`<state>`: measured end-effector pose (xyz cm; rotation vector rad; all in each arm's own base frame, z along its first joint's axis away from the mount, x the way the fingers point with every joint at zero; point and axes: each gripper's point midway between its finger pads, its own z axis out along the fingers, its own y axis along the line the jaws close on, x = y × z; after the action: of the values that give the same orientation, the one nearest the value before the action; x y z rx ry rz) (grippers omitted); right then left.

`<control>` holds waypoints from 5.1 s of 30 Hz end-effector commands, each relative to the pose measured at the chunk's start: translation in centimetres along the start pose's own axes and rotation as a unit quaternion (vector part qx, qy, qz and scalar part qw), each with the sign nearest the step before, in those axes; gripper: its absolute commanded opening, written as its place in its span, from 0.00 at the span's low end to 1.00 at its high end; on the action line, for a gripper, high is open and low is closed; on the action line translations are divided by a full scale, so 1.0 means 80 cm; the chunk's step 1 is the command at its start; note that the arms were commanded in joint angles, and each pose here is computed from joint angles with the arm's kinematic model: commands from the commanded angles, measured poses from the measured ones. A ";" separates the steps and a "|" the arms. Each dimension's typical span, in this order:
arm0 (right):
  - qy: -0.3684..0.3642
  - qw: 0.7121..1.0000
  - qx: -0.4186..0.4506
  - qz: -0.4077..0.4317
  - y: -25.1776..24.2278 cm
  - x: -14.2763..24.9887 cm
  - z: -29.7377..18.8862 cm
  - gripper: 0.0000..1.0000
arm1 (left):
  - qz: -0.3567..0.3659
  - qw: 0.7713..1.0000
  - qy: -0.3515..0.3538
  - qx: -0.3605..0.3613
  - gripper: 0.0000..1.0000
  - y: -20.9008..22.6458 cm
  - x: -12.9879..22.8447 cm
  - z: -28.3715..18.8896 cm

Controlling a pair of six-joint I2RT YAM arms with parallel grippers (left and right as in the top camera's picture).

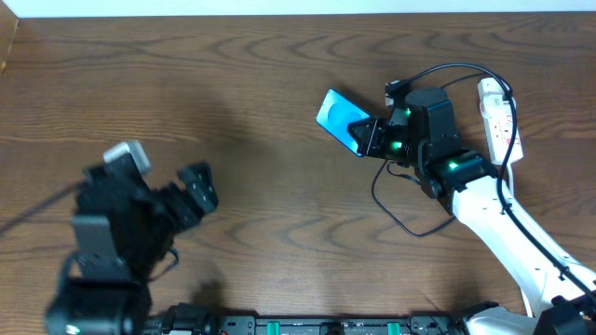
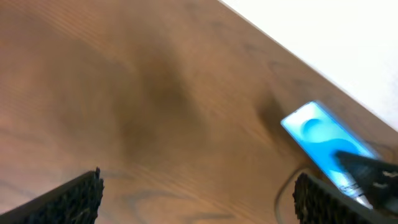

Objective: Plug charger to phone and switch on socket
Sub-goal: 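Bring the left gripper up to the phone held by the right gripper, then grasp the phone's other end with the left gripper, both holding it, then release the right gripper and pull it back toward the power strip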

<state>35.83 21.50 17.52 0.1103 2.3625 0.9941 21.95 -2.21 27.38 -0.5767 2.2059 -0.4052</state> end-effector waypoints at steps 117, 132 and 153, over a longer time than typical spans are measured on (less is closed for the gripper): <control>0.179 0.938 -0.112 0.276 0.109 0.120 0.045 0.01 | -0.496 0.765 0.177 0.371 0.07 -0.146 0.076 0.197; 0.176 0.956 -0.088 0.217 0.058 0.105 0.037 0.16 | -0.496 0.767 0.163 0.372 0.07 -0.143 0.071 0.198; 0.017 0.999 0.034 -0.003 -0.037 0.018 0.015 0.73 | -0.498 0.810 0.096 0.295 0.07 -0.083 0.052 0.240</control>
<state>34.29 23.61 13.70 0.0930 2.4662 1.1188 34.75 -12.65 13.08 -1.4308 1.6766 -1.6794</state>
